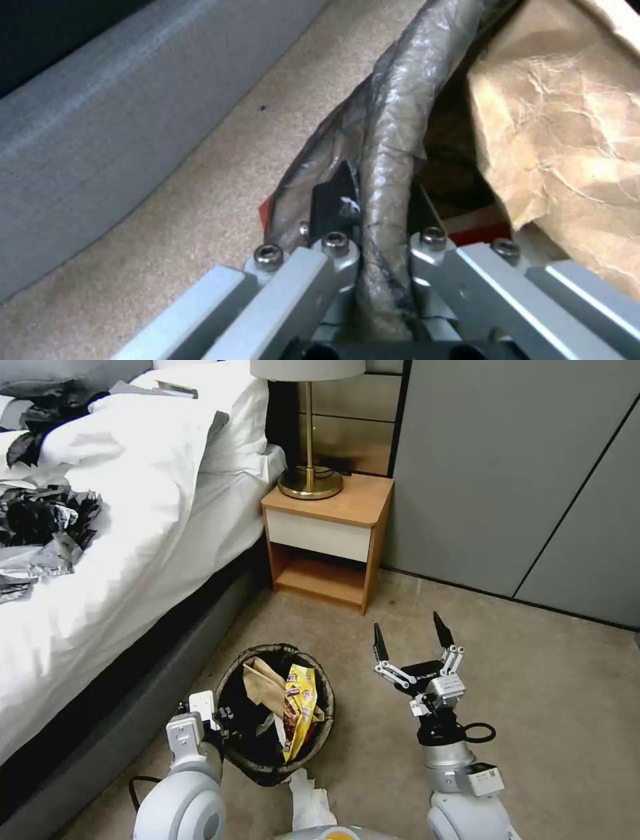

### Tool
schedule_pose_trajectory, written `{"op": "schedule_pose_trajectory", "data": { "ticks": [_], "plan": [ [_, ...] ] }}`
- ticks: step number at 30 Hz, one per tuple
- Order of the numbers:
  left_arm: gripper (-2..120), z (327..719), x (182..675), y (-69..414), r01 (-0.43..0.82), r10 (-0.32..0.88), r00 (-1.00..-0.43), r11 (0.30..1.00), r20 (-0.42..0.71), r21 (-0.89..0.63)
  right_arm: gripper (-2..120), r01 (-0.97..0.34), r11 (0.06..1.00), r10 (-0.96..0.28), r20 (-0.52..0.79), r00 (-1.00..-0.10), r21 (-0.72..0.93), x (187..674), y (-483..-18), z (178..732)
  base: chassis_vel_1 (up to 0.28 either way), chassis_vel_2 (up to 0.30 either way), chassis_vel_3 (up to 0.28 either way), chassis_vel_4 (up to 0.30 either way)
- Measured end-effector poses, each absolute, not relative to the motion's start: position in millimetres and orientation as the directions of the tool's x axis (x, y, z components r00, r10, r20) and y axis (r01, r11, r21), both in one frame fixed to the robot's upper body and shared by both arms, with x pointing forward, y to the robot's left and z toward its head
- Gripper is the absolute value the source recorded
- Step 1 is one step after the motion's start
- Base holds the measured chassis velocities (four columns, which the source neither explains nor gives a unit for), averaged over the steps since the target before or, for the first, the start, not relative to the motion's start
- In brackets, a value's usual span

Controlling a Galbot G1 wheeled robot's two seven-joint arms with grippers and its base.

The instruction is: Pick up the trash bin, then pick up the garbage from the floor and place it into the trash bin.

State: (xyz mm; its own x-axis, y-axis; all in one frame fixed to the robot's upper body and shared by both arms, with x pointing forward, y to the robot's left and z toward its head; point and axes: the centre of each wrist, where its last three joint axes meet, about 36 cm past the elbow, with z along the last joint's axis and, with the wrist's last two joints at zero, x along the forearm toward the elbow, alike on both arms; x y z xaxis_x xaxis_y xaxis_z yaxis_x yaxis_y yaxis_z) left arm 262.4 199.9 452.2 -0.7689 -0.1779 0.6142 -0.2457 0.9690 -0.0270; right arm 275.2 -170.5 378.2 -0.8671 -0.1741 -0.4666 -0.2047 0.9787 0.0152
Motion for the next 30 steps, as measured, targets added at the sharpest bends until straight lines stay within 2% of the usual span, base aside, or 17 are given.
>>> {"op": "schedule_pose_trajectory", "data": {
  "ticks": [12, 30],
  "plan": [
    [0, 453.4, 261.5, 199.9, -0.245, -0.175, -0.771, 0.969, 0.613, -0.031, 100, -0.165, 0.986, -0.131, -0.469, -0.874, 0.031, 285.3, -172.0, 377.5, 0.018, 0.022, 0.020, 0.020],
    [0, 454.0, 259.6, 200.0, -0.244, -0.174, -0.774, 0.969, 0.609, -0.033, 100, -0.183, 0.982, -0.146, -0.452, -0.880, 0.038, 284.0, -165.6, 376.0, 0.090, 0.092, 0.086, 0.094]
  ]
}}
